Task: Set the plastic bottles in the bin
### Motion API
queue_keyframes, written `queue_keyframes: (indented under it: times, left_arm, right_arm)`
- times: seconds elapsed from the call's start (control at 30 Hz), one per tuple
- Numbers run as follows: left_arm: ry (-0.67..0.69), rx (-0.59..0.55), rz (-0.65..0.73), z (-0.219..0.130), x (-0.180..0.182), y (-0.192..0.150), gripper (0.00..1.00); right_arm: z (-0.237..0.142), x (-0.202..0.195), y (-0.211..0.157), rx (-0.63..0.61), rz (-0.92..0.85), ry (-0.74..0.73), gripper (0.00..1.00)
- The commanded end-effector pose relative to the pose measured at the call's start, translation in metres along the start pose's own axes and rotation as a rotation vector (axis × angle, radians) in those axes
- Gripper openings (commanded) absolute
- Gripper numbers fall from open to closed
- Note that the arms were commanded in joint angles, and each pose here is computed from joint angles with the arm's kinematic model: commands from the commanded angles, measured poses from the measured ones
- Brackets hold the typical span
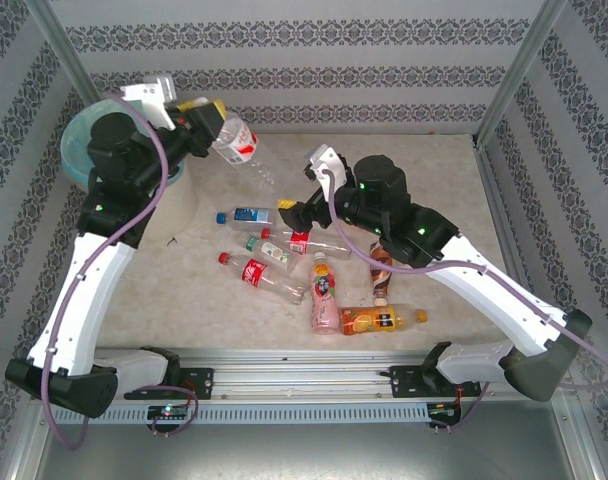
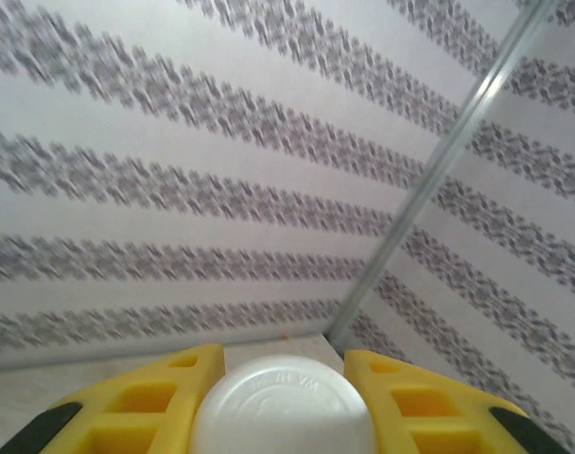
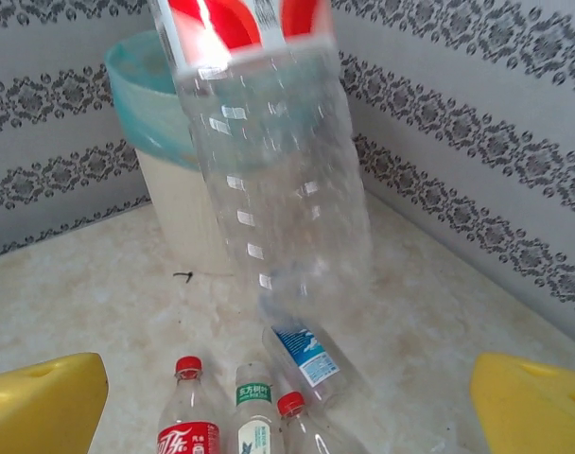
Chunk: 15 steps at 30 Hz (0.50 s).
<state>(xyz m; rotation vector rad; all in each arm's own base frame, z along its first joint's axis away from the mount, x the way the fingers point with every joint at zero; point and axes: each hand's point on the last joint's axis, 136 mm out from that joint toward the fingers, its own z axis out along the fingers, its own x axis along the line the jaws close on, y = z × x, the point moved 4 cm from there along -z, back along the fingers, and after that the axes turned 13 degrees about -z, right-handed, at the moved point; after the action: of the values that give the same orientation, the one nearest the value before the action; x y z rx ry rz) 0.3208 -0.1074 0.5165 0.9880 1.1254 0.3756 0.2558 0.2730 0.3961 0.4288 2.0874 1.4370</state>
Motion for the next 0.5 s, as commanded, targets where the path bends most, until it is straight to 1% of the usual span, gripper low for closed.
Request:
queue_keyframes:
  times: [0.0,0.2,0.33,0.4,0.47]
  left_arm:
    - [0.127,-0.094,0.129,-0.025,0.000,0.034,0.00]
    - [0.252,-0.155,0.214,-0.037,0.012,0.067,0.00]
    - [0.369,-0.169,0.282,-0.040,0.034,0.088,0.00]
    - [0.440,-0.205,0.310,-0.046,0.047,0.103,0.00]
    - [0.467,-0.268,0.314,-0.055,0.054,0.124,0.00]
  right_arm:
    - [-0.007,-0.002,0.005,-0.027,0.002,-0.033,0.98]
    - [-0.007,0.000,0.016,-0.059,0.025,-0.004,0.98]
    - [0.002,0.010,0.032,-0.094,0.031,0.086,0.97]
    - [0.006,0.016,0.039,-0.097,0.010,0.115,0.97]
    - [0.010,0.021,0.044,-0.102,-0.010,0.139,0.97]
